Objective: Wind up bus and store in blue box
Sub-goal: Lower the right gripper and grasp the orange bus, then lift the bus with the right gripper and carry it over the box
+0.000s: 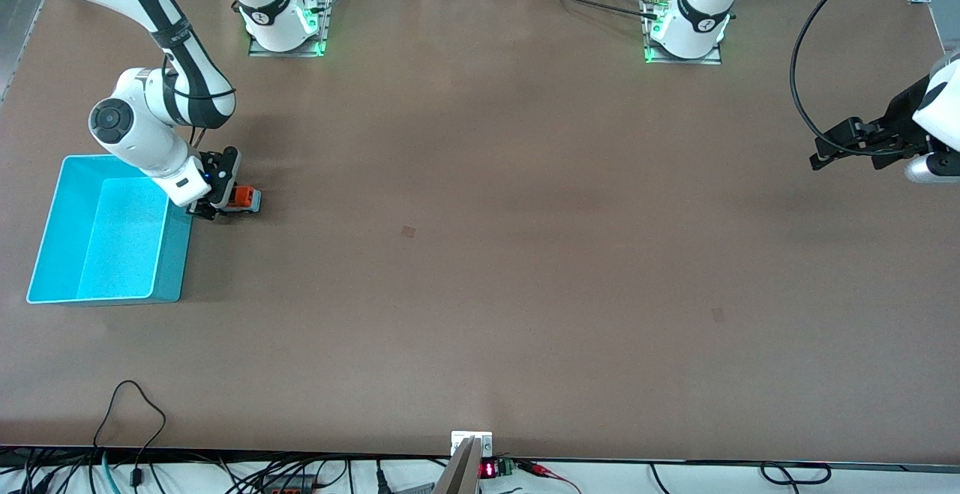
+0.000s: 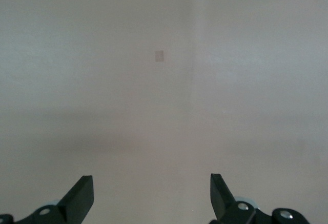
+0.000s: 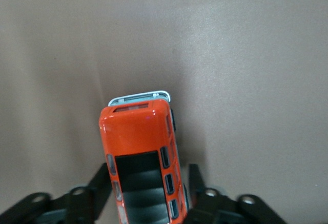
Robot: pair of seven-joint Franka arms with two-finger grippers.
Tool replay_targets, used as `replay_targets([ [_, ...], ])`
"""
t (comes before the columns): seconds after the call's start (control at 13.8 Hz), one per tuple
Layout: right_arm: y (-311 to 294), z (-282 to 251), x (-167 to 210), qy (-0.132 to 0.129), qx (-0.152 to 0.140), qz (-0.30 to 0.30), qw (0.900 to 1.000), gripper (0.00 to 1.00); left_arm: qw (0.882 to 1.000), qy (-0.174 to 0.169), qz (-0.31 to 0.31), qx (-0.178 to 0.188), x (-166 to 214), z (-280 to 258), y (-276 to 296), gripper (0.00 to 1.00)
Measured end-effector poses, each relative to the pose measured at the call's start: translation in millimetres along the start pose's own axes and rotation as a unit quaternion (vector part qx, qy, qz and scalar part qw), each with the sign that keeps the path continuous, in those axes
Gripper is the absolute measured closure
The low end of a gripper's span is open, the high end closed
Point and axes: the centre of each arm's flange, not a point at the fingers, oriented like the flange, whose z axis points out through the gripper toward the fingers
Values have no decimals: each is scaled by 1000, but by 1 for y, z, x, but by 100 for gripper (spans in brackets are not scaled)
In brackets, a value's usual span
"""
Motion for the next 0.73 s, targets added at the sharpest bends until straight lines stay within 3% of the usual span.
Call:
replay_targets([
  [0.07, 1, -1, 0, 0, -2, 0, 1000, 46, 1000, 1, 0, 0, 0, 0, 0, 0],
  [0.29, 4, -4, 0, 1, -7, 15, 1000, 47, 1000, 0, -2, 0, 0, 0, -2, 0],
  [0.44, 14, -14, 4, 4, -22, 67, 998, 47, 1000, 0, -3, 1, 0, 1, -4, 0],
  [0.58, 29, -35, 12, 12, -46, 139, 989, 47, 1000, 0, -3, 3, 0, 1, -4, 0],
  [0.73, 39, -65, 24, 26, -74, 218, 973, 47, 1000, 0, -3, 3, 0, 1, -4, 0],
])
